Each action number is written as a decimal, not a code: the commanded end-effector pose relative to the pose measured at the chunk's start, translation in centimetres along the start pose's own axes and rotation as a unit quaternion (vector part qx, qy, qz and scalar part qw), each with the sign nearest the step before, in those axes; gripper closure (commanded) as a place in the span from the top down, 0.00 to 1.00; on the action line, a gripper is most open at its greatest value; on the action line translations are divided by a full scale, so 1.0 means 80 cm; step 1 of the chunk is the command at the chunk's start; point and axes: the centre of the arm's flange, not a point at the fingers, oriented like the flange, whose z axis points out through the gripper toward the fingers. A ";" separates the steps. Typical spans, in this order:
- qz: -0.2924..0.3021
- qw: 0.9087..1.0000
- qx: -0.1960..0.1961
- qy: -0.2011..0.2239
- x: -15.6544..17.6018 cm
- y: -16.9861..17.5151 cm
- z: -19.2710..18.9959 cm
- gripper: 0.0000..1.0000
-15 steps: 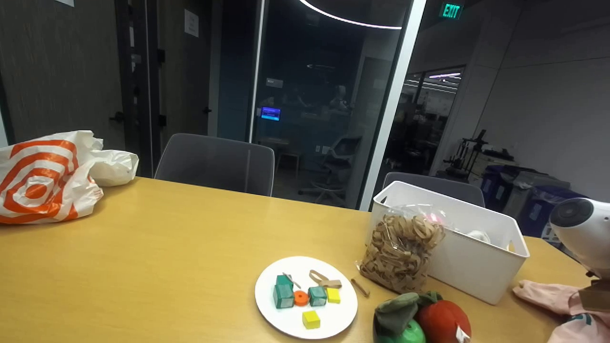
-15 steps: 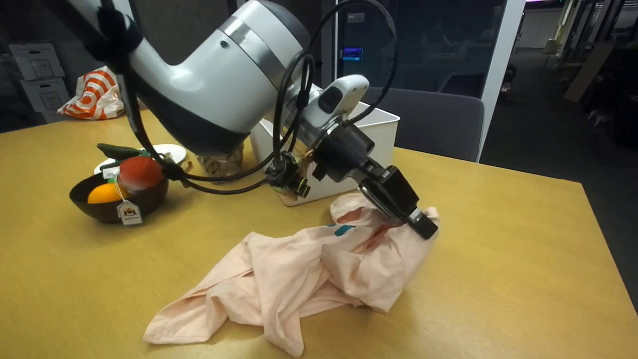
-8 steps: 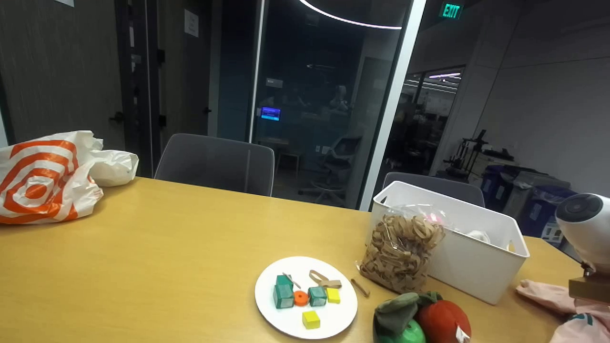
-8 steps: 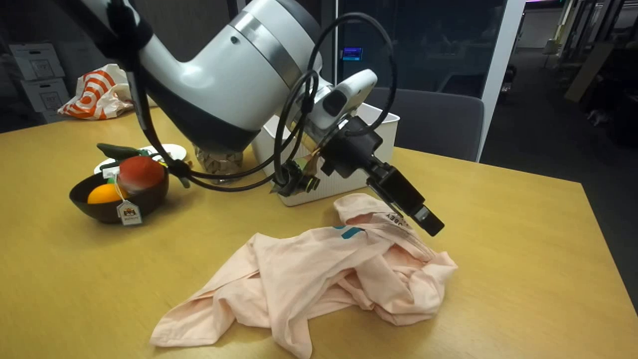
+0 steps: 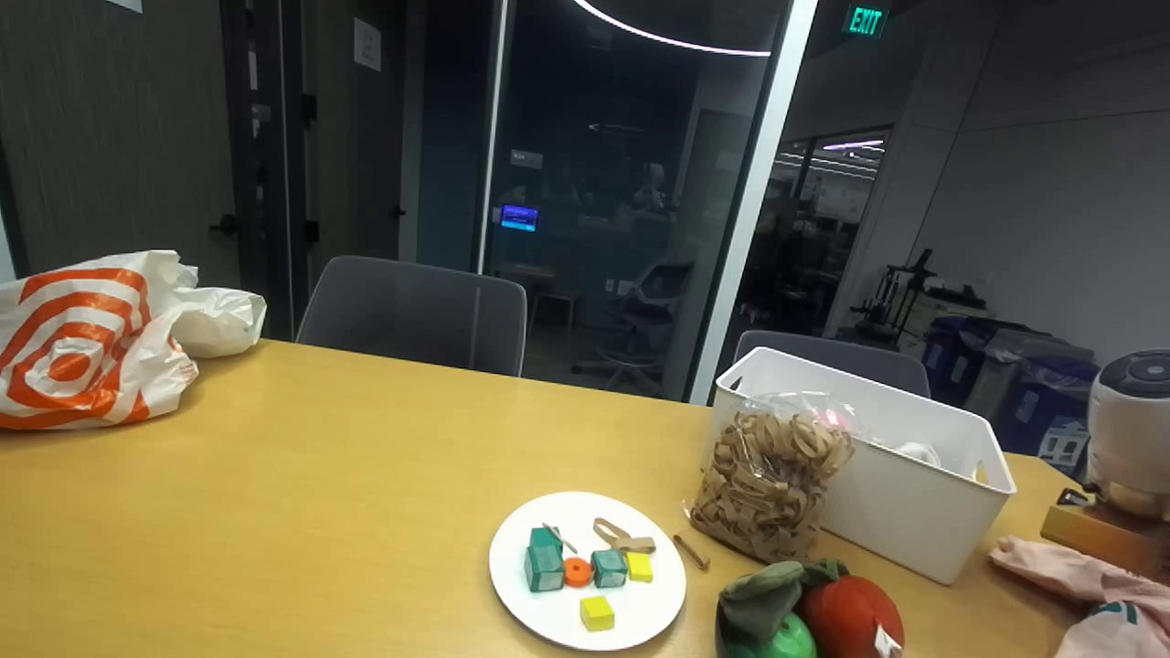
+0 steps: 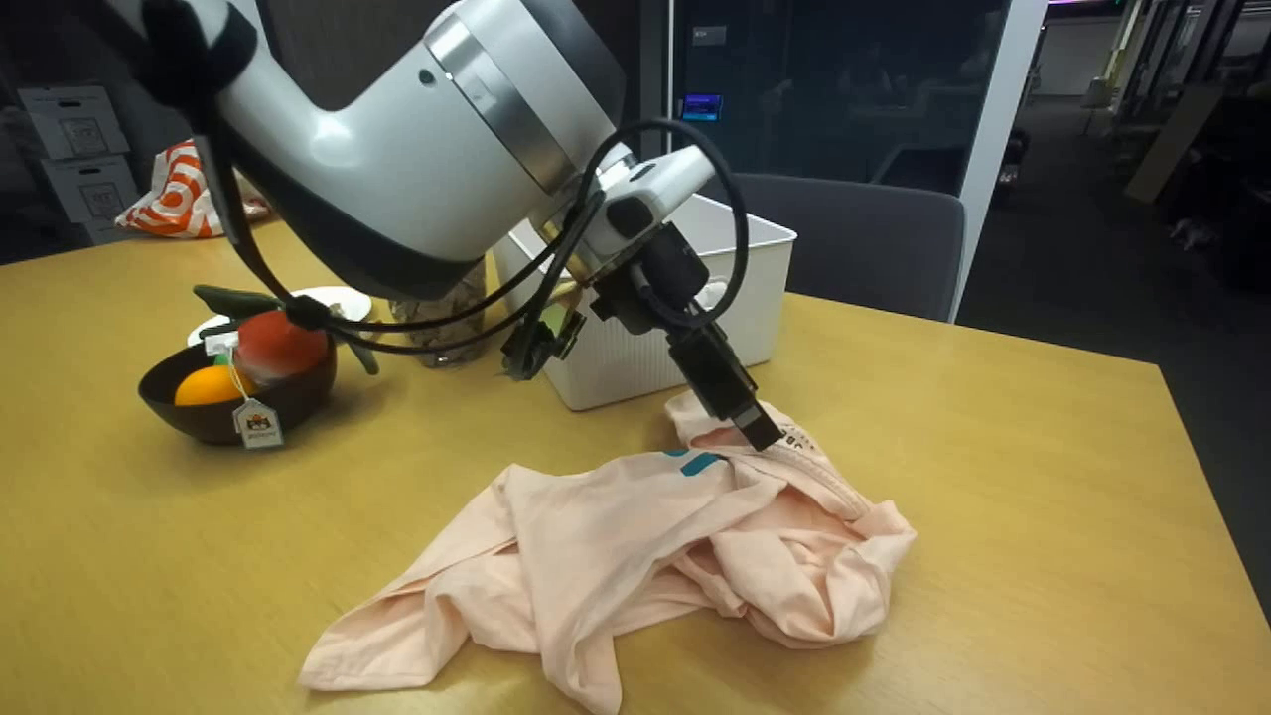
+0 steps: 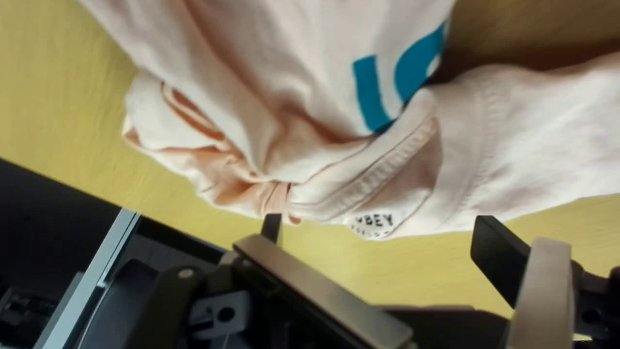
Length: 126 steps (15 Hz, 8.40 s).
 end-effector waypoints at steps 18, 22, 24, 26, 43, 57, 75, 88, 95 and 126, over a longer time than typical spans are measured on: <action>0.353 0.912 0.141 -0.154 -0.037 0.004 -0.009 1.00; 0.366 0.911 0.130 -0.139 -0.042 0.007 -0.001 1.00; 0.367 0.912 0.127 -0.131 -0.039 0.015 0.000 0.73; 0.363 0.915 0.126 -0.125 -0.038 0.018 0.003 0.56; 0.316 0.934 0.144 -0.088 -0.030 0.016 -0.012 0.14; 0.205 0.973 0.081 0.064 0.021 -0.078 -0.044 0.15; 0.207 0.968 0.044 0.135 0.087 -0.041 -0.025 0.67; 0.004 0.989 0.103 -0.108 -0.011 0.017 -0.051 1.00; -0.038 0.990 0.047 -0.131 0.003 0.071 -0.074 1.00; -0.160 0.938 0.156 -0.266 -0.014 0.182 0.027 0.14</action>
